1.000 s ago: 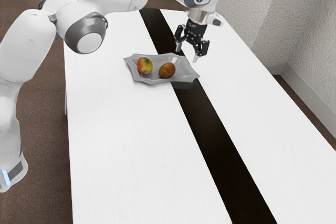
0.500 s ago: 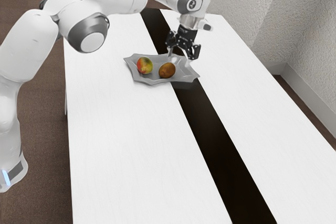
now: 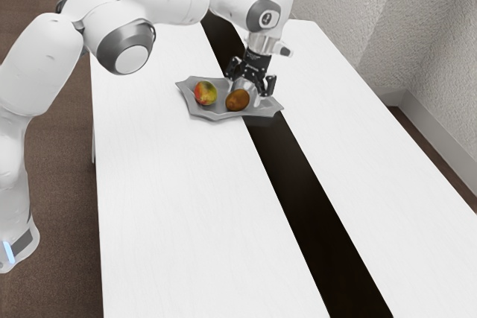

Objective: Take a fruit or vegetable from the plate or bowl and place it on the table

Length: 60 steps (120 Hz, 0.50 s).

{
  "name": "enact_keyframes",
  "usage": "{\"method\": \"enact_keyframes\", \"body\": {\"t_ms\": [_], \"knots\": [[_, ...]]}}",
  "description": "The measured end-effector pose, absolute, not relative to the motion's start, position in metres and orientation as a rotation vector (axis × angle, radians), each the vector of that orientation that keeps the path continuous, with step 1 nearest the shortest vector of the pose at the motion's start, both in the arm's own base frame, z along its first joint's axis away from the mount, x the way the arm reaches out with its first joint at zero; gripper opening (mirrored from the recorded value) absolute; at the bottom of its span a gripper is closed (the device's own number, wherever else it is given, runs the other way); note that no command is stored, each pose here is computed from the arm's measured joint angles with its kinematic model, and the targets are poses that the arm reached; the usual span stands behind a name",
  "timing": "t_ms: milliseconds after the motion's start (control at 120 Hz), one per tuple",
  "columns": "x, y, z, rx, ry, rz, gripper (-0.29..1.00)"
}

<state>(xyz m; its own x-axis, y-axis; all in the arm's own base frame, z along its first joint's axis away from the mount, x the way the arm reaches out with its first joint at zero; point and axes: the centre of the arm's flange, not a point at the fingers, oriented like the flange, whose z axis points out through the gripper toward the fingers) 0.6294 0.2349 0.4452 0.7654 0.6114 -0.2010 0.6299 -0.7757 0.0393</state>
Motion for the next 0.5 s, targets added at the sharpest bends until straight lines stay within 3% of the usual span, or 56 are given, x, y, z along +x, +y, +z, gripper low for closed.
{"method": "enact_keyframes", "body": {"t_ms": [200, 392, 500], "knots": [[0.63, 0.236, 0.433, 2.837, 1.018, -0.295, 0.67], [0.63, 0.237, 0.435, 2.844, 1.019, -0.29, 0.3], [0.629, 0.236, 0.447, 2.852, 1.012, -0.264, 0.2]]}}
